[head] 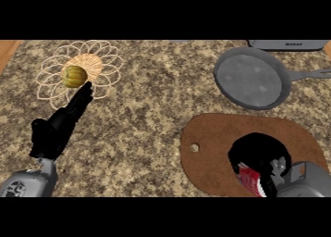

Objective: Pick the can from the cutting board and place it in the pan

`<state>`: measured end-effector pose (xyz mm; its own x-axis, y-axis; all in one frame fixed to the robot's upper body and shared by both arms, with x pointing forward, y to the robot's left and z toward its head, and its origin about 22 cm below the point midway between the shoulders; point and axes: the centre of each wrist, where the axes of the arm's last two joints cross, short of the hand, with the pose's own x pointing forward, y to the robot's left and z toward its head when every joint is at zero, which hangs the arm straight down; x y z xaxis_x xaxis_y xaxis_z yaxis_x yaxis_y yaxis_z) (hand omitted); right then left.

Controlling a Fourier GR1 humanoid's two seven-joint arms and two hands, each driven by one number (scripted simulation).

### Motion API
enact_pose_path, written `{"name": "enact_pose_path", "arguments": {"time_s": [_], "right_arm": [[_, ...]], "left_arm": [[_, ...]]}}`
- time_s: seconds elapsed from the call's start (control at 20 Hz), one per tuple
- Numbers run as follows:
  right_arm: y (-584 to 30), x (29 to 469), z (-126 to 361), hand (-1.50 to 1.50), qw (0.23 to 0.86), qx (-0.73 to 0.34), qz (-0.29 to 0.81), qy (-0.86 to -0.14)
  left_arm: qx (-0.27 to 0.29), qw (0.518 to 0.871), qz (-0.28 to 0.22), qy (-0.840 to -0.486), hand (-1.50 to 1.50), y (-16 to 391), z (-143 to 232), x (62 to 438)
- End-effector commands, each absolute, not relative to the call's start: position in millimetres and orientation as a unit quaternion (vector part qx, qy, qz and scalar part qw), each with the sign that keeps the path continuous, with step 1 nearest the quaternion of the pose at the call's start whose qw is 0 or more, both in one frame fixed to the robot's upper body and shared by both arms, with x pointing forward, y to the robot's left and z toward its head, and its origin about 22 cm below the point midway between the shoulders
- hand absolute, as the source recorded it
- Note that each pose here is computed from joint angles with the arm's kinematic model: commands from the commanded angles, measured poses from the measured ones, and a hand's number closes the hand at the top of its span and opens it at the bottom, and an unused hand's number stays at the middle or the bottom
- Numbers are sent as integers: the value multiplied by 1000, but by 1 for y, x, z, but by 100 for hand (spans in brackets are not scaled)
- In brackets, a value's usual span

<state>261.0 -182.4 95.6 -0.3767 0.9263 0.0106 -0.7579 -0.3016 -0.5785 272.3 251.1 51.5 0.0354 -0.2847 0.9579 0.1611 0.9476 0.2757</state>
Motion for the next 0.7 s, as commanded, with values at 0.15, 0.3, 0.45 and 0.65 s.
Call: {"name": "enact_pose_path", "arguments": {"time_s": [0.15, 0.3, 0.45, 0.65], "right_arm": [[-175, 253, 131, 150, 517, -184, 762, -344], [-153, 227, 141, 150, 531, -236, 673, -457], [-144, 202, 164, 150, 525, -277, 573, -565], [-131, 178, 191, 150, 463, -344, 483, -659]], "left_arm": [[47, 717, -157, -678, 0, 246, 46, 282], [47, 721, -154, -674, 0, 255, 59, 275], [48, 723, -145, -673, 0, 257, 45, 271], [42, 721, -150, -675, 0, 247, 51, 270]]}}
